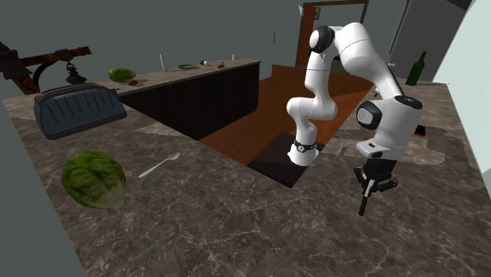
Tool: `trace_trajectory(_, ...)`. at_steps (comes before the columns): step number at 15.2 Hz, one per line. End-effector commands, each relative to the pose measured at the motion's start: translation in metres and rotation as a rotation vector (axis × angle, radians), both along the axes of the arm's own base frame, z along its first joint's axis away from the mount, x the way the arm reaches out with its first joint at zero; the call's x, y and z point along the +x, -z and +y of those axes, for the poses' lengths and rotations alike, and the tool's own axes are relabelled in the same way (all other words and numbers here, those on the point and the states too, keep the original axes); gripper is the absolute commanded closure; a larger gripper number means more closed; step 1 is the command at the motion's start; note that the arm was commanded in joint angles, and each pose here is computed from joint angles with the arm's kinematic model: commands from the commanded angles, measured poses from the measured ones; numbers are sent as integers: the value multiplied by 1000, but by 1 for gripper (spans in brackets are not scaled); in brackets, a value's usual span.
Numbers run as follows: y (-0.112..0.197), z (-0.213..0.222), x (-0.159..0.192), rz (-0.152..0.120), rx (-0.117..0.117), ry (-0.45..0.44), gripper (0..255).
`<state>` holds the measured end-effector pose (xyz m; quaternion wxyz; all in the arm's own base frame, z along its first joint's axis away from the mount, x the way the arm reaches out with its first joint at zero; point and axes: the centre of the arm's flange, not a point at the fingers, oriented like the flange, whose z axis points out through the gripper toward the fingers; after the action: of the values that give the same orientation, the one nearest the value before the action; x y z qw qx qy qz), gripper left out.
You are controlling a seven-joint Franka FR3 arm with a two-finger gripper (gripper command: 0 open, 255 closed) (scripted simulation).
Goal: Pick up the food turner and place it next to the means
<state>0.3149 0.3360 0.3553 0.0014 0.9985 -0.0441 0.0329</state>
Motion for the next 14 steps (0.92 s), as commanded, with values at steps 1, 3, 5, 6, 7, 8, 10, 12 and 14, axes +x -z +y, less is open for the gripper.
trace_trajectory(1, 5, -1, -2, 0, 0, 0, 255)
trace_trajectory(3, 5, -1, -2, 0, 0, 0, 255)
trace_trajectory(5, 5, -1, -2, 0, 0, 0, 255)
trace_trajectory(6, 5, -1, -2, 0, 0, 0, 255)
trace_trajectory(7, 5, -1, -2, 0, 0, 0, 255)
trace_trajectory(8, 5, -1, -2, 0, 0, 0, 255)
trace_trajectory(10, 5, -1, -2, 0, 0, 0, 0)
trace_trajectory(12, 5, -1, -2, 0, 0, 0, 0)
trace_trajectory(14, 5, -1, -2, 0, 0, 0, 0)
